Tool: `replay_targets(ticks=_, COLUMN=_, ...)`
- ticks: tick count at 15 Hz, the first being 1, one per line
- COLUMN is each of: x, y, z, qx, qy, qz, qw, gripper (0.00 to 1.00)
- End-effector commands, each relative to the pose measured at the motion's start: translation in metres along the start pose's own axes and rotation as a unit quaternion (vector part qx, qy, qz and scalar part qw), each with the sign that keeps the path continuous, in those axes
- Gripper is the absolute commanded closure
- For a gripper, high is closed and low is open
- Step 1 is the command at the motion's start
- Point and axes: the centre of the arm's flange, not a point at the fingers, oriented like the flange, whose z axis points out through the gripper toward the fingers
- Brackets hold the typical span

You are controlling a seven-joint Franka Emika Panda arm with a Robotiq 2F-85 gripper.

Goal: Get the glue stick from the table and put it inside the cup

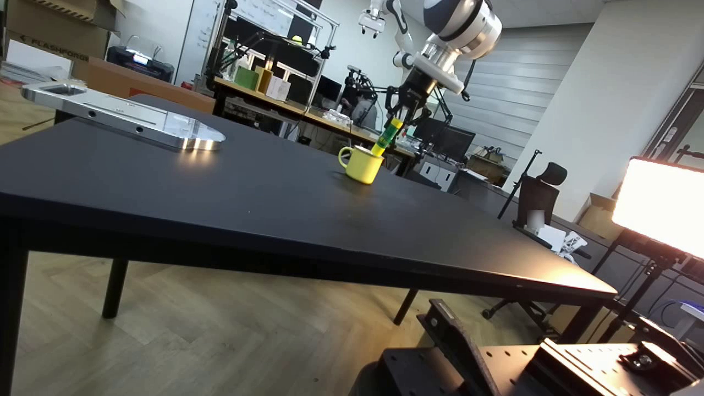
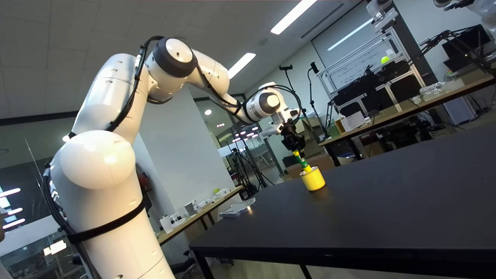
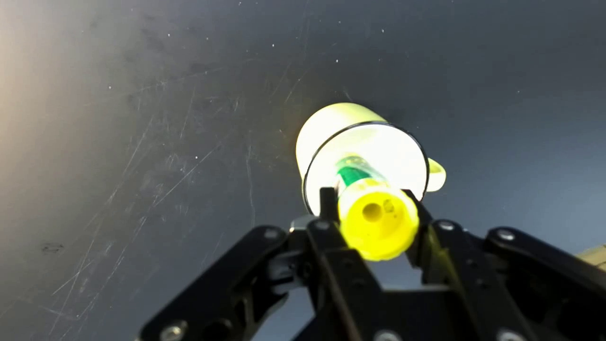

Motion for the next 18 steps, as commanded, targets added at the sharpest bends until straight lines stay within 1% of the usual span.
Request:
replay_targets(ticks=1, x=0.035, y=-0.008, z=0.010, qx=0.009, qy=-0.017, qz=0.015, qw=0.9997, gripper=0.91)
replay_targets(ticks=6, x=0.046, y=-0.001, z=0.057, qx=0.011, qy=-0.062, qz=0.034, qw=0.9974, gripper=0.91)
replay_targets(ticks=9, x=0.049, y=-0.002, z=0.075, qx=0.008, qy=-0.066, qz=0.038, qw=0.9971, gripper=0.91)
replay_targets(ticks=10, x=0.049, y=-0.003, z=0.078, qx=0.008, qy=-0.065, qz=0.037, qw=0.9972, gripper=0.41)
replay_targets(ticks=11, x=0.050, y=-0.004, z=0.078, qx=0.009, qy=-0.062, qz=0.035, qw=0.9974, gripper=0.40)
replay_targets(ticks=13, x=0.051, y=-0.008, z=0.072, qx=0.013, qy=-0.057, qz=0.032, qw=0.9978, gripper=0.27)
replay_targets(ticks=16, x=0.048, y=-0.017, z=0.051, qx=0.023, qy=-0.048, qz=0.025, qw=0.9983, gripper=0.07)
replay_targets(ticks=17, x=0.045, y=-0.020, z=0.040, qx=0.028, qy=-0.044, qz=0.023, qw=0.9984, gripper=0.02)
replay_targets(ticks=18, x=0.042, y=-0.023, z=0.031, qx=0.024, qy=-0.042, qz=0.023, qw=0.9986, gripper=0.00)
